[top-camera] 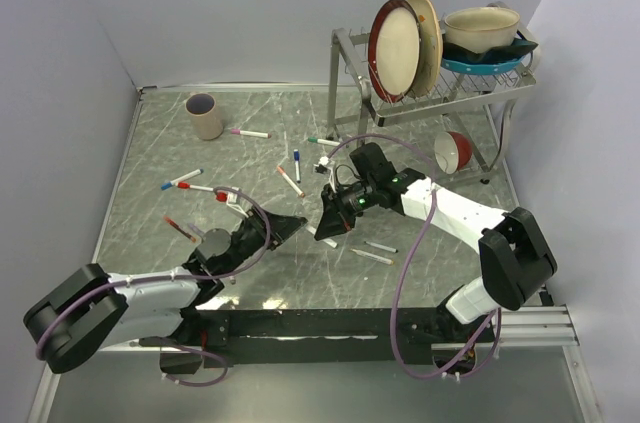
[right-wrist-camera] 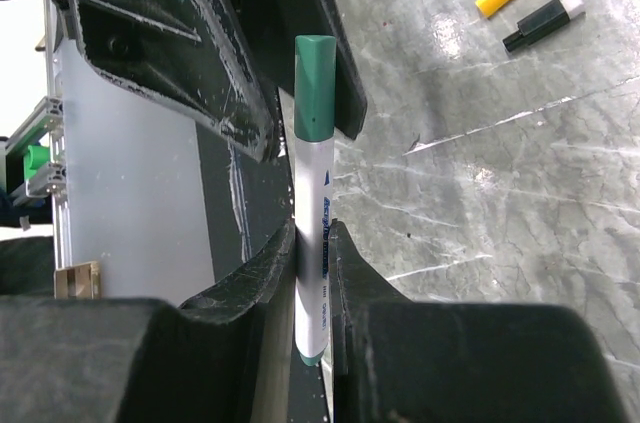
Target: Open the pen caps
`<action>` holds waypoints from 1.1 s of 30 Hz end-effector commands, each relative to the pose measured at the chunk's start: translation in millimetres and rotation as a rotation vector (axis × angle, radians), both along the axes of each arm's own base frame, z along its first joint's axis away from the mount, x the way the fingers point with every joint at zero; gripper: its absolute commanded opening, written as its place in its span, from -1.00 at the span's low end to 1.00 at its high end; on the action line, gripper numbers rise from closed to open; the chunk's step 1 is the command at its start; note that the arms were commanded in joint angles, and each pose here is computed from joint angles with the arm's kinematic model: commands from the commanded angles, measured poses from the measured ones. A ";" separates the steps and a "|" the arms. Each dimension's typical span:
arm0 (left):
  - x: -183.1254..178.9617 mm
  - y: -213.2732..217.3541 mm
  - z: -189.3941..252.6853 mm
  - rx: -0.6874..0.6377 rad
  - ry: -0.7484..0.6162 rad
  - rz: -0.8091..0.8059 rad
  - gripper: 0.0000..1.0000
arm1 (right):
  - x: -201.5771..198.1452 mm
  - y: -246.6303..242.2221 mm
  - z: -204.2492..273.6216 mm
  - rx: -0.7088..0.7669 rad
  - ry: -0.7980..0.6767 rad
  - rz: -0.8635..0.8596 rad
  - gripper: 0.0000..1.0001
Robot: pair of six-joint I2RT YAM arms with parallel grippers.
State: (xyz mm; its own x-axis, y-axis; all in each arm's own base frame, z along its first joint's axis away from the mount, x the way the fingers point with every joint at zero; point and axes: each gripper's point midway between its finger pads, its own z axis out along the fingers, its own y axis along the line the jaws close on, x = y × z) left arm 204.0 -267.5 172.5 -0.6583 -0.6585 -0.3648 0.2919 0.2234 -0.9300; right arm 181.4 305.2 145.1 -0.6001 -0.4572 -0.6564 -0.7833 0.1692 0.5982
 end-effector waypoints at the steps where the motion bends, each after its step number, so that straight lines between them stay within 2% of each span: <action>1: 5.7 -5.5 34.9 -0.083 -0.068 0.011 -0.28 | 0.3 1.8 9.3 0.040 -0.018 0.009 -1.00; 3: 9.7 -4.9 36.8 -0.074 -0.065 0.030 -0.37 | 0.8 1.6 9.3 0.040 -0.017 0.009 -1.00; 5: 11.8 -3.4 37.0 -0.060 -0.059 0.044 -0.59 | 0.9 1.5 6.8 0.035 -0.013 0.009 -1.00; 6: 15.1 -1.0 38.7 -0.057 -0.058 0.067 -0.82 | 0.6 1.4 6.0 0.033 -0.010 0.011 -1.00; 7: 17.0 1.4 37.9 -0.053 -0.050 0.084 -0.95 | 0.9 1.5 4.1 0.030 -0.008 0.012 -1.00; 8: 17.2 6.4 43.3 -0.062 -0.056 0.104 -0.98 | 0.9 1.2 2.6 0.026 -0.006 0.013 -1.00; 10: 26.7 20.6 28.9 -0.011 -0.002 0.197 -0.98 | 0.6 0.0 0.3 0.015 -0.008 0.017 -1.00; 11: 27.0 31.5 40.1 -0.033 -0.014 0.238 -0.98 | 0.5 -0.6 -0.5 0.011 -0.008 0.017 -1.00; 13: 38.5 60.8 16.1 0.039 0.065 0.385 -0.98 | -1.9 -1.8 -5.2 -0.003 -0.005 0.021 -1.00; 14: 38.2 75.1 24.4 0.010 0.067 0.431 -0.98 | -1.4 -2.1 -5.9 -0.006 -0.008 0.019 -1.00; 16: 45.0 103.4 9.4 0.030 0.113 0.529 -0.98 | -5.3 -1.9 -11.1 -0.014 0.007 0.033 -1.00; 17: 43.9 113.2 17.1 -0.008 0.102 0.546 -0.98 | -6.3 -1.4 -13.5 -0.024 0.007 0.037 -1.00; 19: 47.2 130.5 7.5 -0.004 0.128 0.582 -0.98 | -11.4 1.2 -20.0 -0.051 0.003 0.060 -1.00; 22: 48.9 145.5 5.6 -0.014 0.132 0.616 -0.98 | -21.3 4.9 -26.7 -0.082 -0.011 0.101 -1.00; 29: 48.8 148.7 -12.0 0.043 0.184 0.618 -0.98 | -20.3 -6.9 -38.5 -0.202 -0.102 0.158 -1.00; 30: 46.5 146.3 -19.5 0.081 0.217 0.600 -0.98 | -9.4 -13.4 -39.9 -0.247 -0.184 0.150 -1.00; 32: 45.4 142.8 -29.6 0.153 0.275 0.579 -0.98 | -1.4 -27.3 -43.9 -0.317 -0.259 0.131 -1.00; 33: 37.6 140.7 -49.6 0.226 0.345 0.549 -0.98 | 9.8 -38.6 -42.9 -0.368 -0.340 0.091 -1.00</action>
